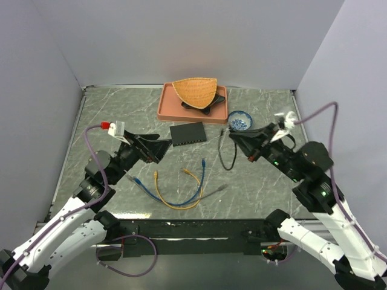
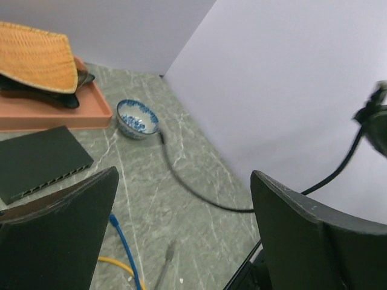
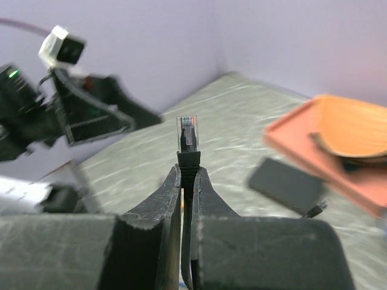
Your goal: Insert the plug into the switch port
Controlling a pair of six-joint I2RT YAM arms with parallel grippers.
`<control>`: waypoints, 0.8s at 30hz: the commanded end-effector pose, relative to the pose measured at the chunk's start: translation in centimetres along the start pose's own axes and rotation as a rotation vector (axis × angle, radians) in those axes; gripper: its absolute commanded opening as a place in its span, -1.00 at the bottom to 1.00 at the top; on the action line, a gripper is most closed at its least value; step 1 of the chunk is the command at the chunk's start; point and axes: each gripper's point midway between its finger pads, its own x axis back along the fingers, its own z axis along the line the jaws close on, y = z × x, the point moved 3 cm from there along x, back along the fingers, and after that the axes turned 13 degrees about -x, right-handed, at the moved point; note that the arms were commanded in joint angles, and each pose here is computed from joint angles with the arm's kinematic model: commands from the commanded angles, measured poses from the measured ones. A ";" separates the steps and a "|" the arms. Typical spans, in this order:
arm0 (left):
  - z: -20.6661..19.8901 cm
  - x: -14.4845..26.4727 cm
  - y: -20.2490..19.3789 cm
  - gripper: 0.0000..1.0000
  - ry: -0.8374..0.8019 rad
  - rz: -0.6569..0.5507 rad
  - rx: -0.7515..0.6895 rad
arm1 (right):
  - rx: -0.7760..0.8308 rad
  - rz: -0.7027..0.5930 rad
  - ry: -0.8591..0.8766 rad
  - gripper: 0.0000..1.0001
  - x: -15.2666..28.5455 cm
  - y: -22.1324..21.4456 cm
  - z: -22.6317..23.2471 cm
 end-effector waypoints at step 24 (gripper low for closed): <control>9.5 -8.7 -11.4 0.94 0.426 0.514 -0.106 | -0.117 0.435 -0.441 -1.00 -2.0 -21.4 -14.4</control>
